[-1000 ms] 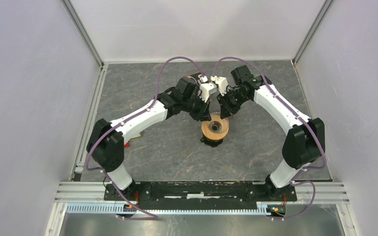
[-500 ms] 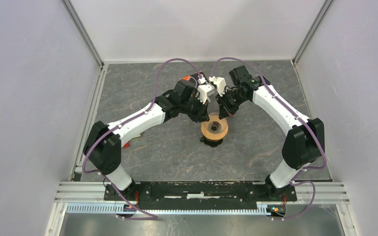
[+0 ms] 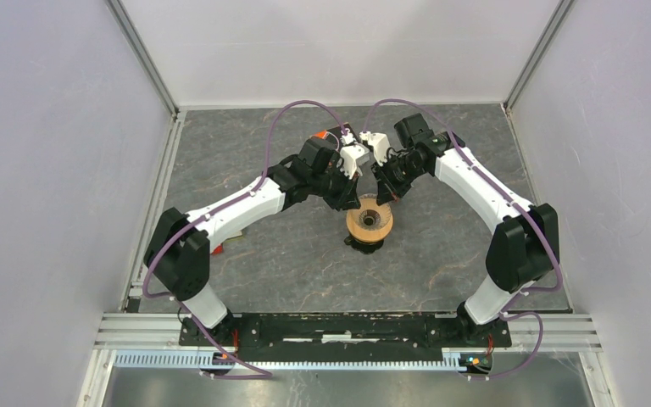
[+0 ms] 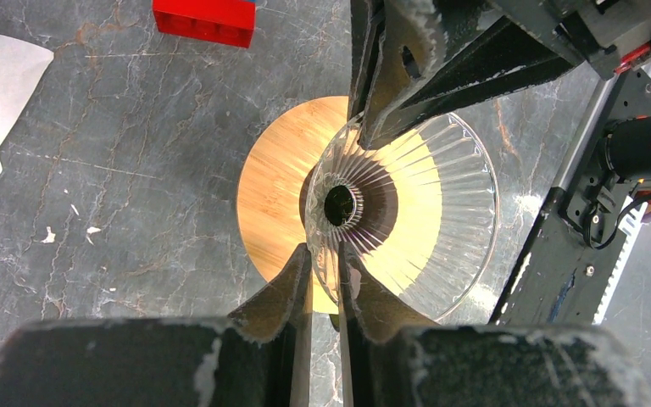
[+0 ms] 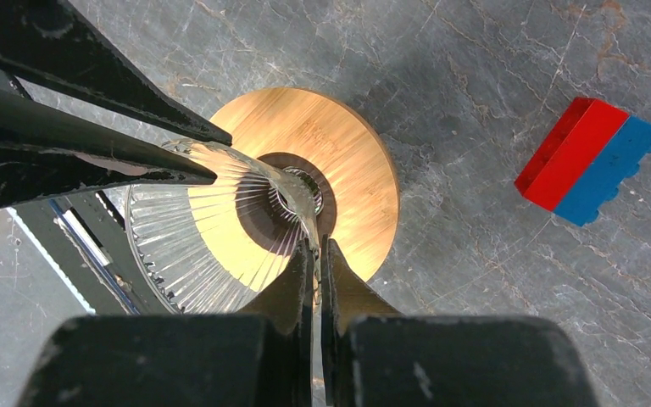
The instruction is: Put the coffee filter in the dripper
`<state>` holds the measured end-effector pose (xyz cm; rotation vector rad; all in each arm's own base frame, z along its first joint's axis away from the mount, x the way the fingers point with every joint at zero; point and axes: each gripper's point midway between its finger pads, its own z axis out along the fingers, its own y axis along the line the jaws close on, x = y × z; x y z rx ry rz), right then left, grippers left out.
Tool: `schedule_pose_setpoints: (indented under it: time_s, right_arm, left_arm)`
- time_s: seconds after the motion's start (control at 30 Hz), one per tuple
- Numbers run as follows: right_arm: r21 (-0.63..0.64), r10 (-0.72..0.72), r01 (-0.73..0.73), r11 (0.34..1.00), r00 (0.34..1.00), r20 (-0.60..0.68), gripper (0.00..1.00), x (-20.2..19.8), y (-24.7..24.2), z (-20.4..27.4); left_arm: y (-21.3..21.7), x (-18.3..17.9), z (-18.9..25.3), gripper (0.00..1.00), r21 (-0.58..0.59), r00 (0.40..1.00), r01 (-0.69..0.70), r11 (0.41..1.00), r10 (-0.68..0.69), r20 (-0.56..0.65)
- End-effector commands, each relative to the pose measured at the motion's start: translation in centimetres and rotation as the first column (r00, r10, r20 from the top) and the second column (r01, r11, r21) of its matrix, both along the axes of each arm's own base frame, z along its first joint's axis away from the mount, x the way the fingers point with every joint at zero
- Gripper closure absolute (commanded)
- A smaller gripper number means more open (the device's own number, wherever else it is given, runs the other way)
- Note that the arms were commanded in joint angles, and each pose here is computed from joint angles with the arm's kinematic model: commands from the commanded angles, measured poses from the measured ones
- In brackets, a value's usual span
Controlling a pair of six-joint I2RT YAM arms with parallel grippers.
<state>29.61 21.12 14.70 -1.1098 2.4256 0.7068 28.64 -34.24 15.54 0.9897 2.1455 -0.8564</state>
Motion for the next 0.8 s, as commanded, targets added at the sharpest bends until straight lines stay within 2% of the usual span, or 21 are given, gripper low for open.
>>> schedule_pose_setpoints:
  time_s: [0.0,0.3,0.5,0.77]
  right_arm:
    - [0.004,0.149,-0.149,0.989,0.989,-0.004,1.00,-1.6,2.0,-2.2]
    - [-0.003,0.154,-0.154,0.988,0.988,-0.004,1.00,-1.3,2.3,-2.1]
    - [0.014,0.167,-0.168,0.986,0.985,0.053,0.89,-0.5,2.7,0.4]
    - [0.011,0.165,-0.166,0.986,0.983,0.082,0.77,-0.2,2.6,1.4]
  left_arm:
    - [2.4,-0.4,-5.7,0.98,0.148,0.982,-0.091,0.985,0.114,-0.152]
    - [2.4,-0.5,-6.1,0.98,0.154,0.982,-0.084,0.984,0.109,-0.157]
    - [2.4,-0.1,-4.7,0.97,0.135,0.987,-0.090,0.987,0.106,-0.118]
    - [2.1,0.1,-3.0,0.87,0.109,0.990,-0.090,0.990,0.100,-0.096]
